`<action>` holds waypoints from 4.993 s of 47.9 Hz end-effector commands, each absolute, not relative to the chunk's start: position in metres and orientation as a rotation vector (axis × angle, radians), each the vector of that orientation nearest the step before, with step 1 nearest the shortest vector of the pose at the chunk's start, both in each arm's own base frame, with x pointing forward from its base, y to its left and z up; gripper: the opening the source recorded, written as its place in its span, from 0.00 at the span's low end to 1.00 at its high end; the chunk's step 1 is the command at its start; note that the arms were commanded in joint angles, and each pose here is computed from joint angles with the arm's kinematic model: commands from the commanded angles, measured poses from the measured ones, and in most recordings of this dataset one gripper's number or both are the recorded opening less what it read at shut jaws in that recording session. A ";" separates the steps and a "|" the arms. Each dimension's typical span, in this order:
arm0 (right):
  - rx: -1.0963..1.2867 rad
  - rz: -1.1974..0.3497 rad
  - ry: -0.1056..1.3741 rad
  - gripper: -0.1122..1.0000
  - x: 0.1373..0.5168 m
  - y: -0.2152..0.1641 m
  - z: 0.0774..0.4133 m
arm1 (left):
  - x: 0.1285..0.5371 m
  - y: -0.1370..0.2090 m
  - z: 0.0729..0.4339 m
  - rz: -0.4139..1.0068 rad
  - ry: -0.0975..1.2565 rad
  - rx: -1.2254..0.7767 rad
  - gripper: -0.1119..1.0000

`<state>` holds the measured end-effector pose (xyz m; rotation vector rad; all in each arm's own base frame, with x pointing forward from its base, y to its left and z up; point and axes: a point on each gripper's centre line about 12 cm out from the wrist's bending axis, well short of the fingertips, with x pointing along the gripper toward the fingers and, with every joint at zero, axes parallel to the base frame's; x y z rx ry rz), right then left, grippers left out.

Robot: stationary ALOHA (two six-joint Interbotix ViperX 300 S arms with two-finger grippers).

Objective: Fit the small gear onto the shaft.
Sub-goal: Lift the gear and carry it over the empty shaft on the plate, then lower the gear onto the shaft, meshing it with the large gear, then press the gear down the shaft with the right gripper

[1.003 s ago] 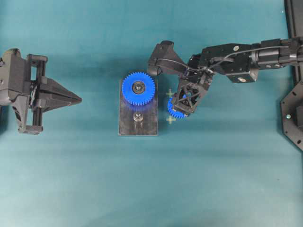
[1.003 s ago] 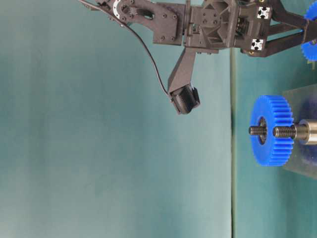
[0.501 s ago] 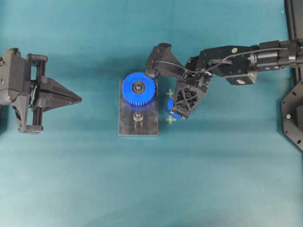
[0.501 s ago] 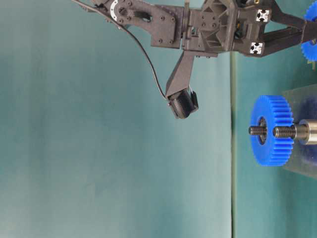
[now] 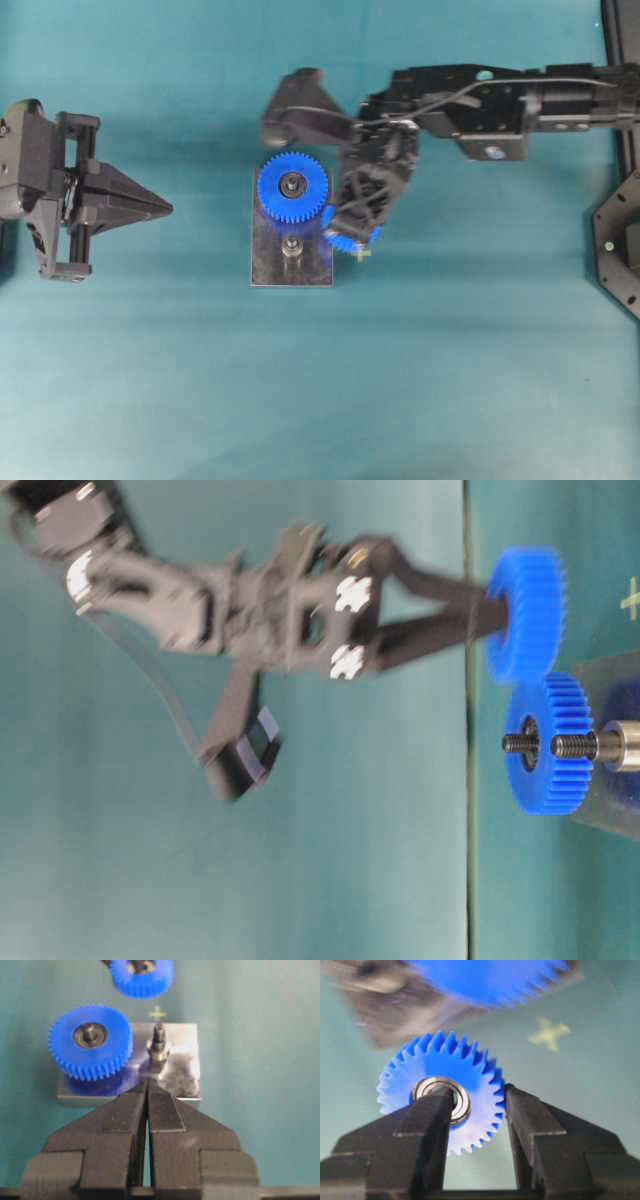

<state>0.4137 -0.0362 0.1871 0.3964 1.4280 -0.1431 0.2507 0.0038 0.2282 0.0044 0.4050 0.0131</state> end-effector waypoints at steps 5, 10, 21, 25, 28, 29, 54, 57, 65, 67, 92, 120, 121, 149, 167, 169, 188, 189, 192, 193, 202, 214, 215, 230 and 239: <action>0.368 -0.105 1.367 0.42 0.443 -0.023 0.202 | 0.253 0.005 0.238 0.018 0.370 -0.004 0.10; 0.358 -0.101 1.359 0.42 0.456 -0.023 0.198 | 0.251 0.005 0.237 0.017 0.371 -0.002 0.10; 0.338 -0.096 1.346 0.42 0.470 -0.023 0.200 | 0.251 0.005 0.238 0.018 0.368 -0.007 0.10; 0.340 -0.097 1.358 0.42 0.470 -0.022 0.196 | 0.251 0.005 0.238 0.018 0.370 -0.005 0.10; 0.339 -0.096 1.361 0.42 0.471 -0.021 0.194 | 0.251 0.005 0.237 0.018 0.371 -0.005 0.10; 0.339 -0.094 1.360 0.42 0.471 -0.020 0.194 | 0.250 0.005 0.236 0.018 0.373 -0.005 0.10; 0.348 -0.103 1.375 0.42 0.471 -0.023 0.191 | 0.250 0.005 0.236 0.018 0.374 -0.005 0.10; 0.346 -0.104 1.375 0.42 0.471 -0.023 0.191 | 0.250 0.005 0.235 0.018 0.376 -0.007 0.10; 0.352 -0.106 1.379 0.42 0.471 -0.023 0.190 | 0.250 0.005 0.236 0.018 0.376 -0.005 0.10; 0.350 -0.107 1.384 0.42 0.470 -0.023 0.189 | 0.250 0.005 0.235 0.018 0.377 -0.005 0.10; 0.302 -0.112 1.321 0.67 0.475 -0.028 0.214 | 0.249 0.005 0.236 0.018 0.376 -0.005 0.10; 0.301 -0.114 1.435 0.09 0.469 -0.024 0.184 | 0.249 0.005 0.231 0.018 0.388 -0.005 0.10; 0.304 -0.117 1.441 0.09 0.467 -0.025 0.182 | 0.249 0.005 0.231 0.018 0.388 -0.007 0.10; 0.321 -0.159 1.331 0.09 0.463 -0.012 0.225 | 0.249 0.005 0.231 0.018 0.388 -0.005 0.10; 0.282 -0.186 1.388 0.09 0.484 -0.027 0.189 | 0.249 0.004 0.231 0.018 0.388 -0.005 0.10; 0.283 -0.188 1.401 0.09 0.482 -0.027 0.186 | 0.249 0.004 0.231 0.018 0.387 -0.005 0.10; 0.317 -0.223 1.459 0.09 0.455 -0.022 0.179 | 0.249 0.004 0.231 0.018 0.387 -0.005 0.10; 0.319 -0.222 1.459 0.09 0.454 -0.021 0.180 | 0.248 0.005 0.231 0.019 0.387 -0.006 0.10; 0.325 -0.208 1.452 0.09 0.451 -0.013 0.185 | 0.248 0.005 0.231 0.019 0.387 -0.006 0.10; 0.325 -0.200 1.450 0.09 0.451 -0.010 0.188 | 0.248 0.005 0.231 0.020 0.387 -0.007 0.10; 0.336 -0.190 1.415 0.09 0.443 0.005 0.222 | 0.248 0.005 0.231 0.020 0.383 -0.007 0.10; 0.316 -0.223 1.335 0.09 0.453 -0.005 0.245 | 0.248 0.005 0.231 0.020 0.387 -0.007 0.10; 0.316 -0.226 1.337 0.09 0.454 -0.007 0.242 | 0.248 0.004 0.231 0.018 0.387 -0.007 0.10; 0.317 -0.243 1.337 0.09 0.474 -0.027 0.200 | 0.249 0.005 0.233 0.019 0.380 -0.005 0.10; 0.315 -0.249 1.367 0.09 0.471 -0.032 0.190 | 0.249 0.005 0.233 0.019 0.380 -0.005 0.10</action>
